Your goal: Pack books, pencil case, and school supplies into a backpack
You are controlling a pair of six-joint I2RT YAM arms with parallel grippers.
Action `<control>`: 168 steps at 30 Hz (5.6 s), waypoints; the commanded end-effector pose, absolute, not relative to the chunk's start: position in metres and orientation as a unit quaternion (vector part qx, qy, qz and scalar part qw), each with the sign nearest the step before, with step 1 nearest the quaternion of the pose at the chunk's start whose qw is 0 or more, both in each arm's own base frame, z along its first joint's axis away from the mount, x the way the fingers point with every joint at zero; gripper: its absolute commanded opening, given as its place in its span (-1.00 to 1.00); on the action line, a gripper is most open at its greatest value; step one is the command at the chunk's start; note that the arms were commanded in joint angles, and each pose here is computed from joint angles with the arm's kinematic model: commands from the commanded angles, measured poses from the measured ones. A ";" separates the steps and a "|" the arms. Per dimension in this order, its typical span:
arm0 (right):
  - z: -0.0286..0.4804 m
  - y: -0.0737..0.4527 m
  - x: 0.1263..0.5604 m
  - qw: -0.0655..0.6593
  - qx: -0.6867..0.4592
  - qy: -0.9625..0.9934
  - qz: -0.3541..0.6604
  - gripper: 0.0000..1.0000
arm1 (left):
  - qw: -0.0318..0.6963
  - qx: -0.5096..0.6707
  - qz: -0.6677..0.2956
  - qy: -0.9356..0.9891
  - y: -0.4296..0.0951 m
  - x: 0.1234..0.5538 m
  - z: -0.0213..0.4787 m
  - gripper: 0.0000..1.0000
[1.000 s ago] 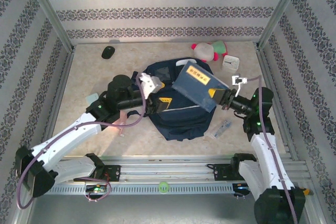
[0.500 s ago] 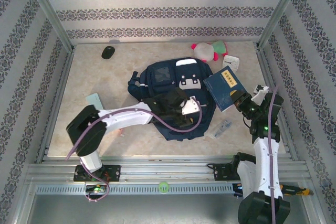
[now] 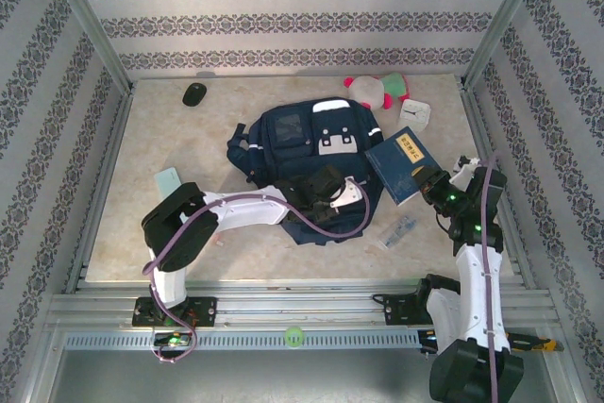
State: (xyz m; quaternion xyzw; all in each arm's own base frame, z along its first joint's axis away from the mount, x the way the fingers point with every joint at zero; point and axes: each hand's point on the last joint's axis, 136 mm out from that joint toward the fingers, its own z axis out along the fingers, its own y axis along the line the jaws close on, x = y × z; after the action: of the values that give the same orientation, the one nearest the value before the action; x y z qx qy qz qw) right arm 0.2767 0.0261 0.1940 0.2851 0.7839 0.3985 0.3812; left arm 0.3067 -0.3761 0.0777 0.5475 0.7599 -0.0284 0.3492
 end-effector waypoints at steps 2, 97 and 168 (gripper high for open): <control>0.215 0.044 0.283 0.392 0.221 0.792 0.412 -1.00 | 0.364 0.456 -0.032 0.811 -0.346 0.302 0.109 -1.00; 0.091 0.225 0.336 0.292 0.344 0.781 0.432 0.09 | 0.528 0.186 -0.214 0.801 -0.279 0.399 0.333 -1.00; 0.274 0.273 0.240 0.394 -0.584 0.654 0.276 -1.00 | 0.456 0.059 -0.307 0.834 -0.146 0.286 0.175 0.34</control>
State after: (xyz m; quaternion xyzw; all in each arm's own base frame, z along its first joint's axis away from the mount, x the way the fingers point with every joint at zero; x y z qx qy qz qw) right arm 0.2481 0.2603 0.2292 -0.5555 0.7200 0.2190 0.3537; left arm 0.2793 -0.1306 0.1533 -0.0109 0.8692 -0.2776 0.4090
